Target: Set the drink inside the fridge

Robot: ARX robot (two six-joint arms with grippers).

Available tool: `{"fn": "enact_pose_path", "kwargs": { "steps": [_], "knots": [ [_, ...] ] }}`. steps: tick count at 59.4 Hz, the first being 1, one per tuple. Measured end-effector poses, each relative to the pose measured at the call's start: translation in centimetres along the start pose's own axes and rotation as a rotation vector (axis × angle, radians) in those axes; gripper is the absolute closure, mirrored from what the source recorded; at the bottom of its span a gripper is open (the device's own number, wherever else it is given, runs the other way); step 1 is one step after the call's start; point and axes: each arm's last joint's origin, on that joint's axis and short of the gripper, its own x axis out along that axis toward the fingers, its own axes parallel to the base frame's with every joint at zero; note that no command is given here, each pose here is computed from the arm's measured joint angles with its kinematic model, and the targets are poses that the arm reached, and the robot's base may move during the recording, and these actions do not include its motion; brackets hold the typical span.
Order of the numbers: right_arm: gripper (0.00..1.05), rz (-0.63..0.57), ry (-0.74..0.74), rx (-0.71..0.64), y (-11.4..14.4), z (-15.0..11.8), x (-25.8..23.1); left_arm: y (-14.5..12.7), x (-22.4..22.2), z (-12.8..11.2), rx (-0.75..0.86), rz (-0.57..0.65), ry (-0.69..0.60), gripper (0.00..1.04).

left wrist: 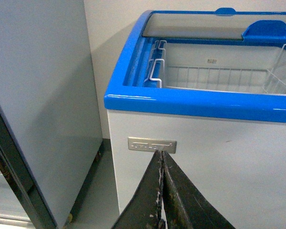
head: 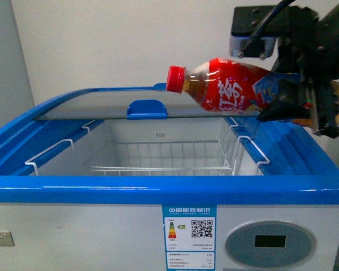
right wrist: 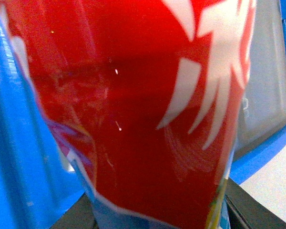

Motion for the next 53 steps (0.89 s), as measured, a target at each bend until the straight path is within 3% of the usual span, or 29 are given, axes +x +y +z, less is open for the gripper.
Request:
{"fn": "enact_pose_path", "kwargs": {
  "steps": [16,31,53],
  "knots": [
    [0.64,0.023,0.003,-0.115,-1.2,2.1,4.6,0.0,-0.5,-0.8,0.001,0.0,-0.012,1.02],
    [0.64,0.129,0.0,-0.161,-0.5,3.9,9.6,0.0,-1.1,-0.7,-0.002,0.0,-0.016,1.02],
    [0.64,0.156,0.005,-0.154,0.9,4.4,13.7,0.0,-1.7,-0.8,-0.002,0.0,-0.015,1.02]
  ]
}}
